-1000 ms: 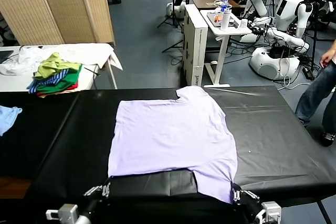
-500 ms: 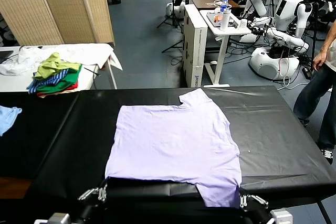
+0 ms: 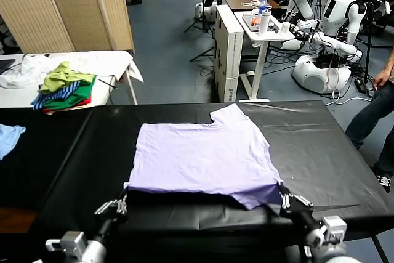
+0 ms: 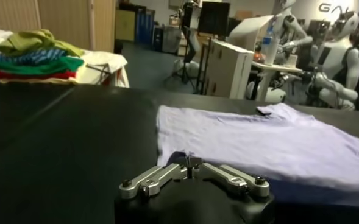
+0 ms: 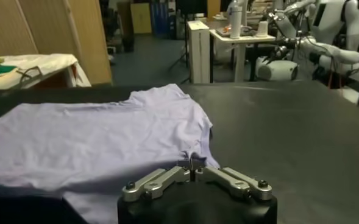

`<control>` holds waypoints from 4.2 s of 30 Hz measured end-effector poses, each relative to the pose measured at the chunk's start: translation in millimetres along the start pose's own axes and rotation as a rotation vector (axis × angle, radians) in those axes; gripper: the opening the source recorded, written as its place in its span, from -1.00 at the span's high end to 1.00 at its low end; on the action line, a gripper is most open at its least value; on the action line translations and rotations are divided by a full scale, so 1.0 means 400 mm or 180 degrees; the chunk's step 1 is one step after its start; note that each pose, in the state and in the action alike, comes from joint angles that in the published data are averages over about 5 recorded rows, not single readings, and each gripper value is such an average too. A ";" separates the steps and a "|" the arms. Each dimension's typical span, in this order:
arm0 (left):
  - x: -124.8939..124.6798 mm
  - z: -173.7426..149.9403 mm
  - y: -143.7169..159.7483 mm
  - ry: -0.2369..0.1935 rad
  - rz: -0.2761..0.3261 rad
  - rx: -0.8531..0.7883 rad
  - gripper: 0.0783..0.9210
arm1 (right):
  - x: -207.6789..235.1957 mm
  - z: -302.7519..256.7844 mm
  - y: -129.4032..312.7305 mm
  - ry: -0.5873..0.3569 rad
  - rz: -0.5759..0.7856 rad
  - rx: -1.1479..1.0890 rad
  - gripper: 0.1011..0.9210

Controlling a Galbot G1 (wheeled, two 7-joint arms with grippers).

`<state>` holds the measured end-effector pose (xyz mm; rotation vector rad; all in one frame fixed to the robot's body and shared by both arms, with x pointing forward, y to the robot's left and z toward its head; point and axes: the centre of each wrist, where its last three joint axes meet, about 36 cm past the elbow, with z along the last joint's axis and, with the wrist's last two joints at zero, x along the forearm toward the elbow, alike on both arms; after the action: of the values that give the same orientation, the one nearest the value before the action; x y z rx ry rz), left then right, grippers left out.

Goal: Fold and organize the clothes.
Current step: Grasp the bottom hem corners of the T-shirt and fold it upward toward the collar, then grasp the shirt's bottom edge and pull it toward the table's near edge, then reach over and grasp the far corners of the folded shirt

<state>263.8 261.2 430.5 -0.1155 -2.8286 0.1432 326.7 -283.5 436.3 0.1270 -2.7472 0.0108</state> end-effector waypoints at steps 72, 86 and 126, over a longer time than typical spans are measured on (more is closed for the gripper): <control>-0.109 0.058 0.082 0.0396 -0.0031 -0.0313 0.65 | 0.012 0.048 0.002 0.0477 -0.0228 0.0425 0.86; -0.034 0.036 0.088 0.0528 -0.0114 -0.0541 0.84 | 0.118 0.011 -0.008 0.0816 -0.0281 0.0510 0.90; 0.116 -0.124 0.115 0.0869 -0.0365 -0.0449 -0.96 | 0.172 -0.169 -0.022 0.0396 -0.0384 0.0374 -0.97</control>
<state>237.8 315.3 486.2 -0.0027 -2.5623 -0.0915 290.0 -296.5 524.7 0.3133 -2.6099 0.1425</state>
